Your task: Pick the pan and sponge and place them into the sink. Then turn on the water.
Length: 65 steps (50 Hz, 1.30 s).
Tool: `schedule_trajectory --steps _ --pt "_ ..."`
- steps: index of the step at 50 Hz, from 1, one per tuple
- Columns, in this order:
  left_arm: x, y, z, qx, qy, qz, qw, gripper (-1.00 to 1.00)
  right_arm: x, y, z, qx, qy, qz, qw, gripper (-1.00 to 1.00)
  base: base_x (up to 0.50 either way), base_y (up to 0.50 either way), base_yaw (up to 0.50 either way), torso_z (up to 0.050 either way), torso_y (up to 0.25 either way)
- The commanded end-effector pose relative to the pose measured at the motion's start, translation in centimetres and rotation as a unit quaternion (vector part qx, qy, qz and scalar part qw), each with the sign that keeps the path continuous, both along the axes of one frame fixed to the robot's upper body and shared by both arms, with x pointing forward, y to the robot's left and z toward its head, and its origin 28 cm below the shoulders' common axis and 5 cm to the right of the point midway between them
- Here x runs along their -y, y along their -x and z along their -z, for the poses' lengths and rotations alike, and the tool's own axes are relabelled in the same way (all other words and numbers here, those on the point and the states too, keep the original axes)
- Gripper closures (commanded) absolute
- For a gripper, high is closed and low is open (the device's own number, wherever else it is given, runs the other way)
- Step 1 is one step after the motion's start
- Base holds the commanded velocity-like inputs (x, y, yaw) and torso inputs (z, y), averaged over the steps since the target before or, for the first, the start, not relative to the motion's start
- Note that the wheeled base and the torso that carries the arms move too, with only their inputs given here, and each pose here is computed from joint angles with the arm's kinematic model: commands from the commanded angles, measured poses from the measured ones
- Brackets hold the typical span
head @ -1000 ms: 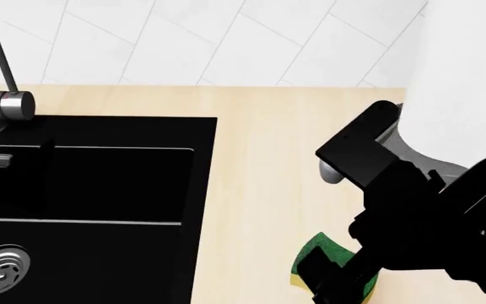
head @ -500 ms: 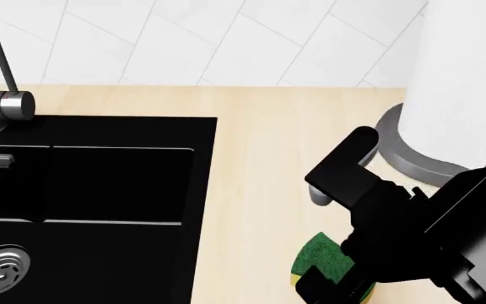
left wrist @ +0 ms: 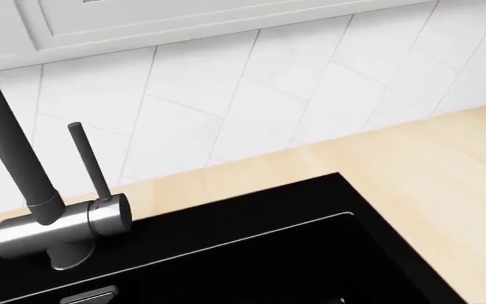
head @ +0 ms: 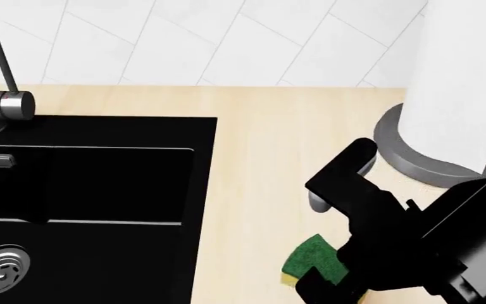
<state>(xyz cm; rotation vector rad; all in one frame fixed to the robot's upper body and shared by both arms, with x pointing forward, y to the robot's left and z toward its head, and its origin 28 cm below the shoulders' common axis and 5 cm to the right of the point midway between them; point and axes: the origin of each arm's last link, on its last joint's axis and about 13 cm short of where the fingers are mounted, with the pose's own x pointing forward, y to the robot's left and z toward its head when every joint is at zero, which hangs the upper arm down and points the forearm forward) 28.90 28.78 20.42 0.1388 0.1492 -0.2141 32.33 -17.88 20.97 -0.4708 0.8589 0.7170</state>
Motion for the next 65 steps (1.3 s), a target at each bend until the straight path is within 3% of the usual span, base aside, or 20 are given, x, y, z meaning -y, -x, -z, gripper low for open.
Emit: schedule_trajectory --steps 1,9,16,24,47,65 --pt "0.1 -0.1 0.2 -0.002 -0.001 0.002 1.000 -1.00 -0.2 0.1 0.0 0.002 -0.012 -0.004 1.000 1.00 0.00 0.00 0.00 0.000 0.000" --pt "0.1 -0.1 0.2 -0.003 -0.002 0.003 1.000 -1.00 -0.4 0.2 -1.1 0.028 -0.023 -0.005 0.999 1.00 0.00 0.00 0.00 0.000 0.000" --pt "0.0 0.0 0.0 0.000 -0.003 0.005 1.000 -1.00 -0.4 1.1 -2.5 0.068 -0.056 0.054 0.995 1.00 0.00 0.00 0.00 0.000 0.000" --pt "0.7 -0.3 0.0 0.001 -0.004 0.006 1.000 -1.00 -0.1 1.5 -2.8 0.119 -0.063 0.097 0.986 1.00 0.00 0.00 0.00 0.000 0.000" --pt "0.0 0.0 0.0 0.001 0.000 0.002 1.000 -1.00 -0.1 2.0 -2.4 0.127 -0.066 0.054 0.988 1.00 0.00 0.00 0.00 0.000 0.000" --pt "-0.3 0.1 0.3 -0.002 0.009 -0.001 1.000 -1.00 -0.4 1.8 -2.2 0.122 -0.057 0.050 0.990 1.00 0.00 0.23 0.00 0.000 0.000"
